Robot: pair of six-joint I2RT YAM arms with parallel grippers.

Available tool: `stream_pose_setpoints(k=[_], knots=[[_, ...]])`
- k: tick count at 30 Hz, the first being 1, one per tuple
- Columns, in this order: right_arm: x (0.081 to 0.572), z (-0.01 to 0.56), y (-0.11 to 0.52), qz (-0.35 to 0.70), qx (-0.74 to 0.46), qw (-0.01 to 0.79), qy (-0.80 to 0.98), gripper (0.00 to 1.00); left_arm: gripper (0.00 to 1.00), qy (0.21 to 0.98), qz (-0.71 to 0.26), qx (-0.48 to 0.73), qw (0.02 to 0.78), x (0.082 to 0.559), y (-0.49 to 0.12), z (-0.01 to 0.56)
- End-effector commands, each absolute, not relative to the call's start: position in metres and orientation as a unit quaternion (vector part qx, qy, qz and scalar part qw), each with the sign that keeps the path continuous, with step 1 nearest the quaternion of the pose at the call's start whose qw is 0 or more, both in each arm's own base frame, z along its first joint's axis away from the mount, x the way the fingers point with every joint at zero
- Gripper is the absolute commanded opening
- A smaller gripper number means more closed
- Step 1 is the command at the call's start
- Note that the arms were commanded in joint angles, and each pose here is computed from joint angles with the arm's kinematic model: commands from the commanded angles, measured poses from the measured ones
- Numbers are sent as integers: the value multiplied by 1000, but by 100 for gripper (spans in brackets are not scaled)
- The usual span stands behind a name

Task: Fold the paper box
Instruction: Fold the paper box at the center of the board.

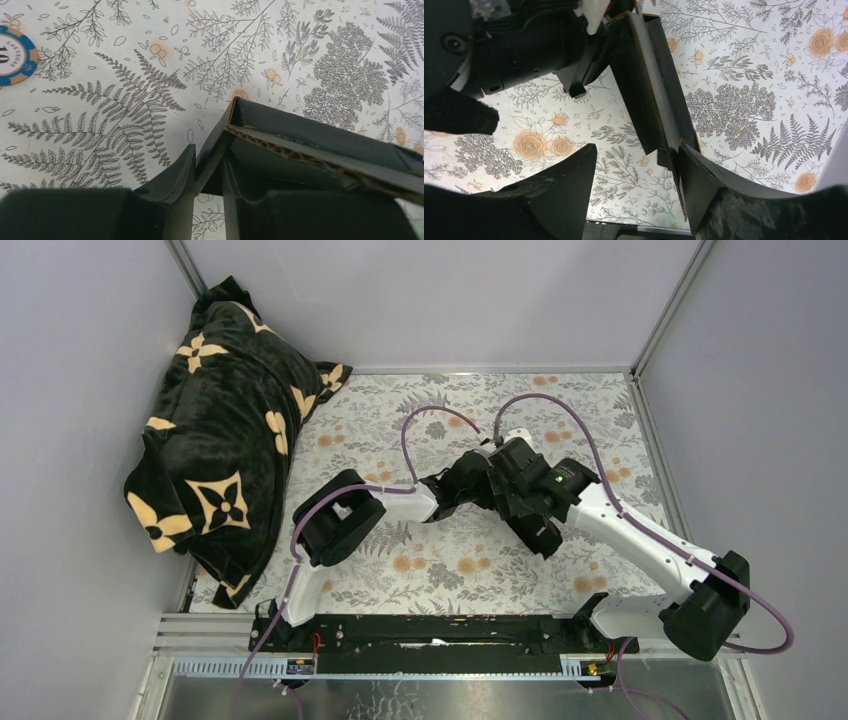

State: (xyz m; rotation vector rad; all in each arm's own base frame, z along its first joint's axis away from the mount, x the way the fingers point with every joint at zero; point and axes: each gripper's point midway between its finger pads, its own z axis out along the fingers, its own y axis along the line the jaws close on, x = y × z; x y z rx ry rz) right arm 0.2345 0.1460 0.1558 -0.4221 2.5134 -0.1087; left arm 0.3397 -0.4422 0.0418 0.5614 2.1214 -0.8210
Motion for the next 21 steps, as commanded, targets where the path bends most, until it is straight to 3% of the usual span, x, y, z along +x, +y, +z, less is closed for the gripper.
stream_pose_setpoints(k=[1, 21], knots=[[239, 170, 140, -18, -105, 315, 943, 69, 20, 880, -223, 225, 355, 339, -404, -1], [241, 168, 103, -15, -37, 325, 945, 74, 21, 912, -87, 293, 274, 322, -359, -15]])
